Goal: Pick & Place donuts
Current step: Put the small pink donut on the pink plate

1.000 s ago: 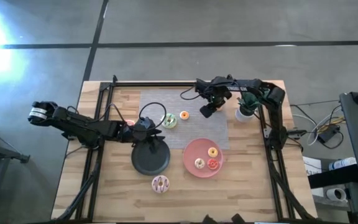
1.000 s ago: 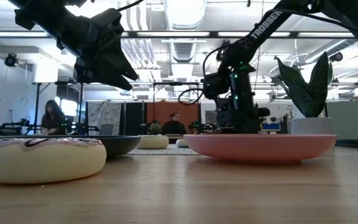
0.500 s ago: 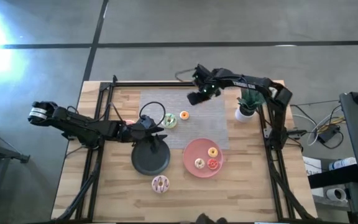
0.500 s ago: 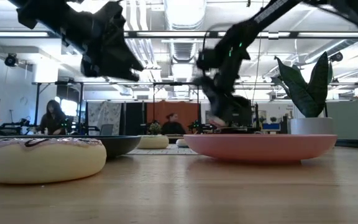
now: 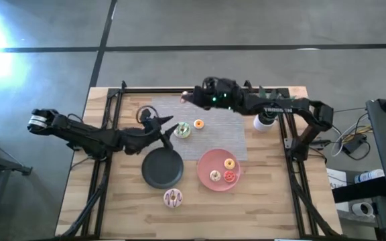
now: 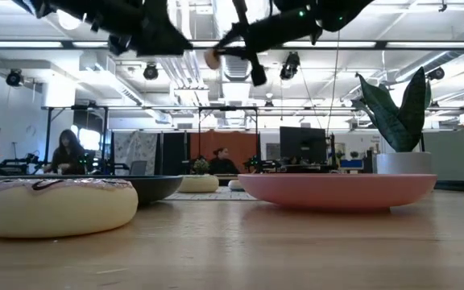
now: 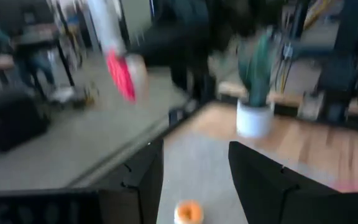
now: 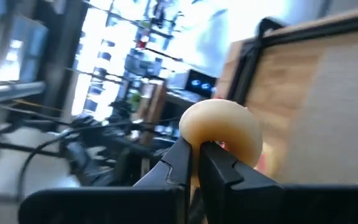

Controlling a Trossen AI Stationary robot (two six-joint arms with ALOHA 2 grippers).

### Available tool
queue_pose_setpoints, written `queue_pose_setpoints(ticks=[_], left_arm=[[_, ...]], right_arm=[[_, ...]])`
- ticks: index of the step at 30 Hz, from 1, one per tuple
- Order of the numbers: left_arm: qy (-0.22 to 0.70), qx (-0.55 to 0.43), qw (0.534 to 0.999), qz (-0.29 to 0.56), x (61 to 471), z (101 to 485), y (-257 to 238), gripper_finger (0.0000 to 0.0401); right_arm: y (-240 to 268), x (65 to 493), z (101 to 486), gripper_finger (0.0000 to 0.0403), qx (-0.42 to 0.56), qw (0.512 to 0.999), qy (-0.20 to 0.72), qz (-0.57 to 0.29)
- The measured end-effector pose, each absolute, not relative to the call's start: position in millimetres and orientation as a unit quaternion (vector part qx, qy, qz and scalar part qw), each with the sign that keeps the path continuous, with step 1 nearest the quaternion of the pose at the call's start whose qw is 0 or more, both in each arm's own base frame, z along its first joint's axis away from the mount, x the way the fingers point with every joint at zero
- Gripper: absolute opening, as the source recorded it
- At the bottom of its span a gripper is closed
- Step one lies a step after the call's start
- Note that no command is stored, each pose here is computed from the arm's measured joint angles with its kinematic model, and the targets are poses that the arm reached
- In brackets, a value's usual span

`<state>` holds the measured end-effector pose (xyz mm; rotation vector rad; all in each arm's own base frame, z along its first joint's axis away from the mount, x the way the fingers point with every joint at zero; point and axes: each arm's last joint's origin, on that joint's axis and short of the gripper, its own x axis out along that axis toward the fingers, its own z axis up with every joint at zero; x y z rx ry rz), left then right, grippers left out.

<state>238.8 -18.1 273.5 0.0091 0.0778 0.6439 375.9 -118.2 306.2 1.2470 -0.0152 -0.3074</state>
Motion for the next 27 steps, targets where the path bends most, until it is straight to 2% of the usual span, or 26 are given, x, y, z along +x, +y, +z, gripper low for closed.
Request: queue_pose_setpoints(ticks=[4,10,18,27], left_arm=[[-0.004,0.043,0.948,0.316,237,289,-18,0.0156],[0.006,0.076,0.941,0.331,235,290,-17,0.0156],[-0.002,0.059,0.922,0.382,235,291,-3,0.0156],[-0.025,0.033,0.931,0.362,243,294,6,0.0156]], right_arm=[[-96,383,307,0.0012,0.576,0.803,-0.029,-0.148],[-84,384,315,0.0012,0.569,0.806,-0.049,-0.158],[-73,386,320,0.0013,0.567,0.806,-0.061,-0.159],[-71,389,320,0.0013,0.564,0.808,-0.067,-0.156]])
